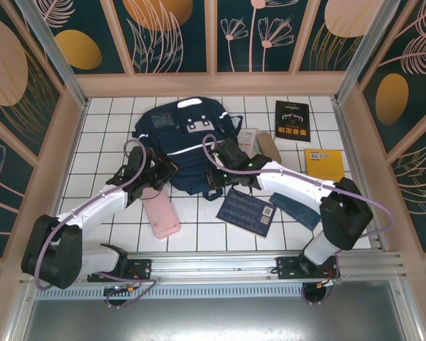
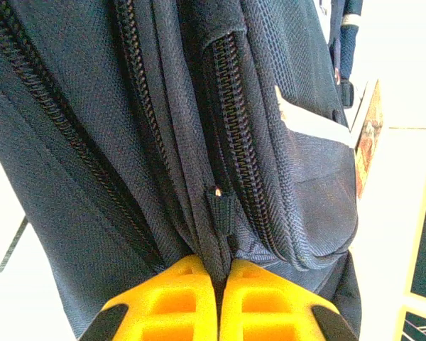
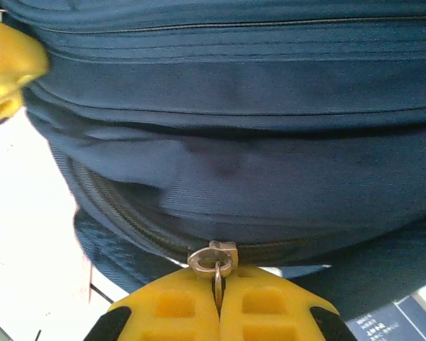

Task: Pack the student bag

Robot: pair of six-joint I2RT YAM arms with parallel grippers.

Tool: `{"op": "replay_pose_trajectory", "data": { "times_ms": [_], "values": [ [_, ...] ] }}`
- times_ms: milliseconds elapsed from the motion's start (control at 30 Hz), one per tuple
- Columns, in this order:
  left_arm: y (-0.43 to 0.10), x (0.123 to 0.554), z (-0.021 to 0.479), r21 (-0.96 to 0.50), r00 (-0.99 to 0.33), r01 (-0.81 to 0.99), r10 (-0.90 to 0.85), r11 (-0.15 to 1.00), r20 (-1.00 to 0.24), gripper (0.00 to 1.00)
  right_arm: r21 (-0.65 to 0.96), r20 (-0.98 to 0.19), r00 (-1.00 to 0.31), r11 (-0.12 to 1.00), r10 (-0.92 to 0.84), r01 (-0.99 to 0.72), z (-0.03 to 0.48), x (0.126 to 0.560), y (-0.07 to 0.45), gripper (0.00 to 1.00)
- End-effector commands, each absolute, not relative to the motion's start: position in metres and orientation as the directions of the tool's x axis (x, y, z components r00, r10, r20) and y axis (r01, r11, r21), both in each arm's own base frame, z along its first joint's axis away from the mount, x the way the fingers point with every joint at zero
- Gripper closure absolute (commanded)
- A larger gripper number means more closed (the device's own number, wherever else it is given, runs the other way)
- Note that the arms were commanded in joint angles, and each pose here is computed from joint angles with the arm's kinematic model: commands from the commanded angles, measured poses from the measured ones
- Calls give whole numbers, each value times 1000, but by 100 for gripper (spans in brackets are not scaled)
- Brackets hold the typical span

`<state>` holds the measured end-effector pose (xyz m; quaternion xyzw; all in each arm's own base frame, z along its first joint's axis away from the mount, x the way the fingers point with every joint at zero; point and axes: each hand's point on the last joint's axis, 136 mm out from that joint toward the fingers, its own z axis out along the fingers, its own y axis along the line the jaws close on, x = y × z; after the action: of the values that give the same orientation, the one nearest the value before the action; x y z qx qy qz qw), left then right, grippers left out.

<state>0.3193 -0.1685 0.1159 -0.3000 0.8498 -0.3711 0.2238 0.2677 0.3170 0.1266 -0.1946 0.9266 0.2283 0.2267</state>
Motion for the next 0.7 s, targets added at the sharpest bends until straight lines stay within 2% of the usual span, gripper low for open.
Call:
{"op": "replay_pose_trajectory", "data": {
  "times_ms": [0,367,533,567,633,667],
  "values": [
    [-142,321,116,-725,-675,-358,-699,589,-235,100,296,-530,-811,842,-248,-451,133,277,291,100],
    [-121,320,145,-697,-652,-319,-682,642,-330,100,350,-527,-832,847,-175,-400,121,312,261,100],
    [-118,321,155,-678,-676,-284,-643,678,-360,100,465,-568,-806,745,-163,-478,148,305,291,100],
    [-119,321,156,-665,-691,-279,-626,693,-362,88,484,-574,-804,727,-156,-487,154,302,297,100],
    [-122,324,162,-639,-722,-263,-587,723,-367,57,511,-577,-805,707,-139,-489,163,296,311,100],
    [-123,324,168,-632,-729,-253,-574,732,-373,49,522,-571,-811,706,-130,-480,165,294,316,100]
  ]
}}
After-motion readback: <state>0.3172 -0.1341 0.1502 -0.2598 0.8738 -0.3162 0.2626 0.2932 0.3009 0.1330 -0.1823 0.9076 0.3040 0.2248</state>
